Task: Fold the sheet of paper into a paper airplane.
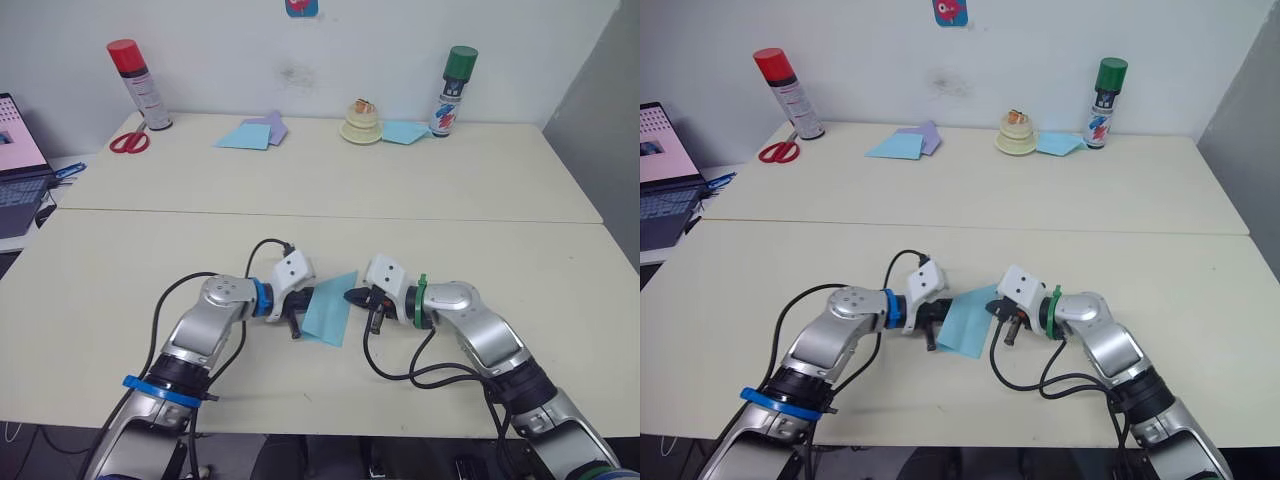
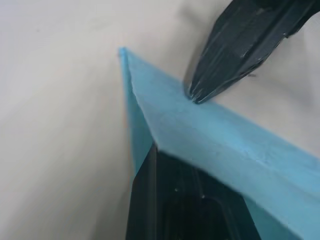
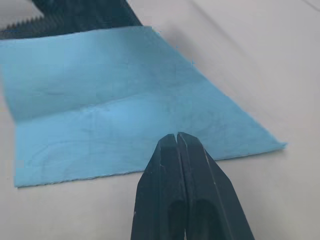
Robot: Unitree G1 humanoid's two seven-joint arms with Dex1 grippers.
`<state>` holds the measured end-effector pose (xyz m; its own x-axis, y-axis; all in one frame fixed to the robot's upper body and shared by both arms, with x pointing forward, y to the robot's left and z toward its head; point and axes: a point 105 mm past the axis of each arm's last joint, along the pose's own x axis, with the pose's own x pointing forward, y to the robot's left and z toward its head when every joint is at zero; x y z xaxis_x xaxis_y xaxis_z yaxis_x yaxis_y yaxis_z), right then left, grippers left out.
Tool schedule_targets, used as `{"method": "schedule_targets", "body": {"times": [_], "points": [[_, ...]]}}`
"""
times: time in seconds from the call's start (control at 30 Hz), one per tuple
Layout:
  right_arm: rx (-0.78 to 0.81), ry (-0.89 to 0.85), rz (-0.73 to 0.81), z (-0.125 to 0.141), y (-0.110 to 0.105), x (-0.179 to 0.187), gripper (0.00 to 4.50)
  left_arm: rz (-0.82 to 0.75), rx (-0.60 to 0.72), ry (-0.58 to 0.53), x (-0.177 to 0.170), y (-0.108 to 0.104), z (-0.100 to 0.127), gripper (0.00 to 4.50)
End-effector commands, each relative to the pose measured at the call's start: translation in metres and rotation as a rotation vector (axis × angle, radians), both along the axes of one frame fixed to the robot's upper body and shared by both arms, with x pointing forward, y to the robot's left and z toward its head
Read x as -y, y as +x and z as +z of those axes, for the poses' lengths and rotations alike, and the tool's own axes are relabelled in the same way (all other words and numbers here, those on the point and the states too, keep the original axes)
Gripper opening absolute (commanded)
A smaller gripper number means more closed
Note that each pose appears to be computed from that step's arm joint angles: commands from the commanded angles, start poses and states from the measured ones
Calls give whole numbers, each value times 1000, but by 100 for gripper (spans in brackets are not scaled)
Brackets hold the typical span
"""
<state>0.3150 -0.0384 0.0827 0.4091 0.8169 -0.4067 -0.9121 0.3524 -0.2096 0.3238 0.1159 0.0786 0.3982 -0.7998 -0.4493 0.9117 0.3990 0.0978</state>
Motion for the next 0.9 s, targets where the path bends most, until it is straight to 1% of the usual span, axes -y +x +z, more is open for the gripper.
{"method": "schedule_targets", "body": {"times": [0.03,0.2,0.27,0.33,0.43,0.57,0.6,0.67,0.8,0.9], "points": [[40,-7,22,5,1,-6,0,81,-19,16,-25,0,-2,1],[26,-36,19,-7,0,-4,0,94,85,-55,-31,10,35,1],[31,-48,23,-9,-1,-4,0,82,107,-89,-26,13,49,1],[41,-53,27,-10,-1,-4,0,40,125,-89,-16,13,55,1],[58,-54,26,-9,0,-3,0,-33,121,-53,0,8,47,1],[85,-24,27,-3,1,-3,0,-87,102,12,10,5,27,1],[100,-9,28,0,0,-3,0,-94,88,29,12,5,19,1],[125,22,35,7,-1,-4,0,-107,75,61,15,6,7,1],[133,74,39,14,-2,-3,0,-115,60,119,11,7,-8,1],[130,77,-39,8,13,1,0,-115,49,150,8,7,-18,1]]}}
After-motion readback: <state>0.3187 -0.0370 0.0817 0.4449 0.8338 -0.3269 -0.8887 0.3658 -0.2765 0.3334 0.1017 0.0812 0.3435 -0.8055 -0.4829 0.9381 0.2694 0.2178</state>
